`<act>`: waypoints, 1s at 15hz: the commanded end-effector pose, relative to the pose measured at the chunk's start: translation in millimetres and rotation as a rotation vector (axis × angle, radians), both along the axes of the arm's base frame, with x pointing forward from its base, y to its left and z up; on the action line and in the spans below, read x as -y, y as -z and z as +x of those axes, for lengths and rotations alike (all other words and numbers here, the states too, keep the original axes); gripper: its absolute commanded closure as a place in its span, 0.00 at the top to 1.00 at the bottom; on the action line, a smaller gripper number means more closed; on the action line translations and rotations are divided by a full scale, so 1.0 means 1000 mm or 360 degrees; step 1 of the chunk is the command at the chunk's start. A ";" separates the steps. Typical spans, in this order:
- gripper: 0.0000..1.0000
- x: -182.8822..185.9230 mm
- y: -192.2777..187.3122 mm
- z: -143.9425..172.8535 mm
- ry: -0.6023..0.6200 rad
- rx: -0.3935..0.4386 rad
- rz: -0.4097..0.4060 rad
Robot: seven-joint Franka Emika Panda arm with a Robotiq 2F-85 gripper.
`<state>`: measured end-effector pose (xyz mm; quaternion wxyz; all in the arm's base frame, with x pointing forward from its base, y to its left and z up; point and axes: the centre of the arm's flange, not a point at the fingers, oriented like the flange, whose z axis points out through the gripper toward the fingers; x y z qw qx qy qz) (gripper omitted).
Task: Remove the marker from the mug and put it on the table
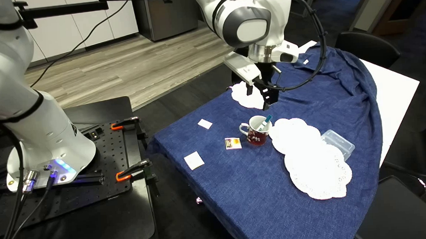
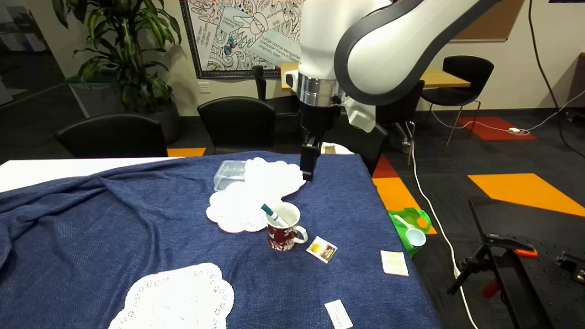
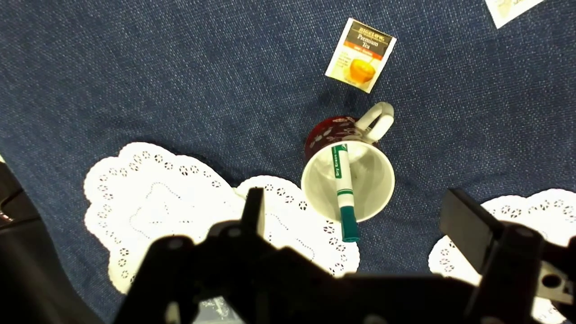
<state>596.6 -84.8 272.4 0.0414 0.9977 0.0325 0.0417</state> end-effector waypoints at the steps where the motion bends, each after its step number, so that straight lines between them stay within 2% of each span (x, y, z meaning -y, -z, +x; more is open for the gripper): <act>1: 1.00 0.005 0.019 -0.003 -0.0044 0.0072 0.0036; 7: 1.00 0.015 0.065 -0.011 -0.0181 0.0242 0.0122; 15: 0.99 0.005 0.110 -0.006 -0.0245 0.0289 0.0097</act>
